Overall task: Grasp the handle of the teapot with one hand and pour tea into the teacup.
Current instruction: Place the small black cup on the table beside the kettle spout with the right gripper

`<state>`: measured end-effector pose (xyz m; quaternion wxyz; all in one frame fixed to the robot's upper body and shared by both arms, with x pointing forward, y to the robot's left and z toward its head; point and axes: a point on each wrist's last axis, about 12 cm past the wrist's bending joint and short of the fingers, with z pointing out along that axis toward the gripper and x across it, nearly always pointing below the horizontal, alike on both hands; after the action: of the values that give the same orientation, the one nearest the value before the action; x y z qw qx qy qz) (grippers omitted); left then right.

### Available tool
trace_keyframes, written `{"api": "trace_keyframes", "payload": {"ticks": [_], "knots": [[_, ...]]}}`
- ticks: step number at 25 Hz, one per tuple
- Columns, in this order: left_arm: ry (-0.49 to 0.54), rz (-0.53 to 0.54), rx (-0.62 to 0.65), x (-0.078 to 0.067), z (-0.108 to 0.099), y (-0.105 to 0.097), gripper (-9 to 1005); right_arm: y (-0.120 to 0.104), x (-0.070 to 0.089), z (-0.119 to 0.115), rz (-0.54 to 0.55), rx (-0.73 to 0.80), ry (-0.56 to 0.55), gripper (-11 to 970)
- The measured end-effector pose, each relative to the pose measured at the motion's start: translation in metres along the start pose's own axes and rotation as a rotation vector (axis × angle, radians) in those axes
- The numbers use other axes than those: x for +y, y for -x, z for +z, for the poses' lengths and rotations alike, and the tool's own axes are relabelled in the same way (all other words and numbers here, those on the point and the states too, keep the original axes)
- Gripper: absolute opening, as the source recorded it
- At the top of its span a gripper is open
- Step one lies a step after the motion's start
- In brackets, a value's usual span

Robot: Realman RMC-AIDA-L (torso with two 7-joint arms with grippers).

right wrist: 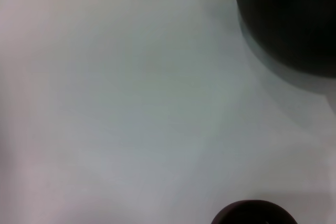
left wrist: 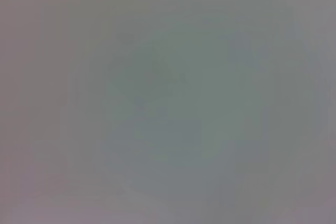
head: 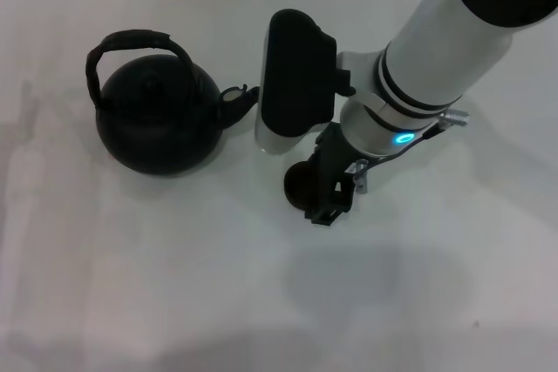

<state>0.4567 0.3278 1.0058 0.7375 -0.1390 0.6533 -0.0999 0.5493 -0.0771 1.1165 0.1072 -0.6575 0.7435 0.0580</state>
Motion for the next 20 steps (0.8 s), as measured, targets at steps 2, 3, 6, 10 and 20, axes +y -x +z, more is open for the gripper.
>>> {"api": "trace_keyframes", "payload": {"ticks": [2,3,6,10,20], "knots": [[-0.001,0.000,-0.001,-0.0003,0.0005,0.0001,846,-0.0022,-0.0016,0.0015,0.007,0.011,0.000,728],[-0.002,0.000,-0.001,-0.0005,0.0009,0.0001,846,-0.0030,-0.0021,0.0019,0.008,0.015,-0.003,728],[-0.004,-0.001,-0.002,-0.0011,0.0018,0.0002,846,-0.0059,-0.0051,0.0029,0.021,0.037,-0.028,728],[-0.005,0.000,-0.001,-0.0011,0.0015,0.0001,846,-0.0072,-0.0073,0.0027,0.028,0.047,-0.046,729],[-0.007,0.000,-0.001,-0.0013,0.0017,0.0001,847,-0.0059,-0.0061,0.0022,0.018,0.047,-0.049,729]]}}
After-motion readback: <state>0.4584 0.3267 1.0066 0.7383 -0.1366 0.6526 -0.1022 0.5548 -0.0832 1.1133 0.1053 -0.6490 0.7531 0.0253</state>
